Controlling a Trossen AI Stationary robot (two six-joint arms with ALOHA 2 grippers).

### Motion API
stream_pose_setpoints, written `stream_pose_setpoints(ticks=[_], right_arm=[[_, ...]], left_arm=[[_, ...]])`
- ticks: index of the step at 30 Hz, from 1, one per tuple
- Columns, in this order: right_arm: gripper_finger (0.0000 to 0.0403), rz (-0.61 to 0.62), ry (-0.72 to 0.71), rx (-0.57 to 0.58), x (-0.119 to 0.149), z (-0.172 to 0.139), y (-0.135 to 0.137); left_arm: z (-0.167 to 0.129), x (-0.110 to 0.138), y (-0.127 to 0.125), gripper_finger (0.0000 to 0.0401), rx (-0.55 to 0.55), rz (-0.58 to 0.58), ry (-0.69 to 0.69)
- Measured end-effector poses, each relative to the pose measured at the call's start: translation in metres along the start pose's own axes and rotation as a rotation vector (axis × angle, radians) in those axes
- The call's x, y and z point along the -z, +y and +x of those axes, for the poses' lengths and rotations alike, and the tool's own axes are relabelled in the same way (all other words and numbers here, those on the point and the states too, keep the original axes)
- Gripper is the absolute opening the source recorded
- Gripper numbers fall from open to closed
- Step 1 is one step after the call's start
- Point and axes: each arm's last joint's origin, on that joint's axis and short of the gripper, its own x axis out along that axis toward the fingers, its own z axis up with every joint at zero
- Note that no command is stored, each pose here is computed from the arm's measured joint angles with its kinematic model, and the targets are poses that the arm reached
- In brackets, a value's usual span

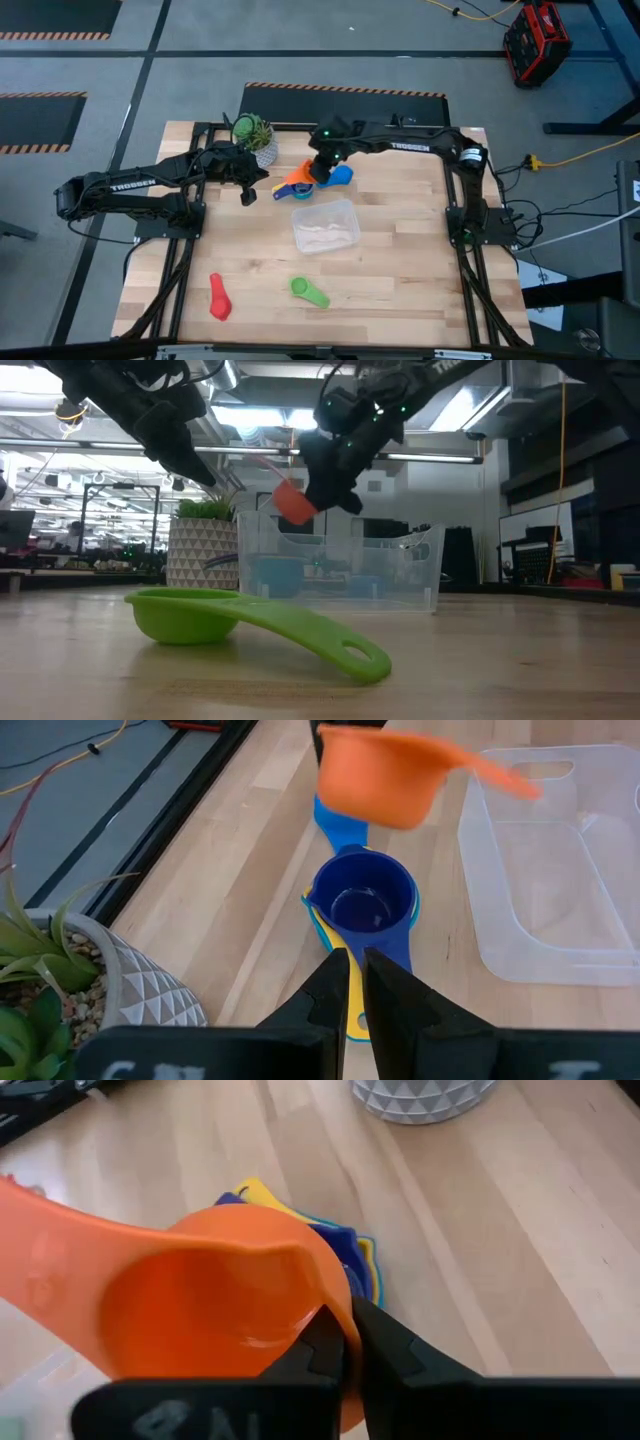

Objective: Nest measuring cups in basket
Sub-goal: Stack the orange measuring cup on top of the dark blue measuring cup

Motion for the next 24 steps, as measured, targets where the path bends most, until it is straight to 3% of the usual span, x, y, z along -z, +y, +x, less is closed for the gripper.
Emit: stream_pose_setpoints(ticks=[24], right_arm=[[0.0017,0.020,0.054,0.009,0.015,0.045,-0.014]], left_arm=[[0.000,0.000,0.000,0.0027,0.000,0.000,0.000]])
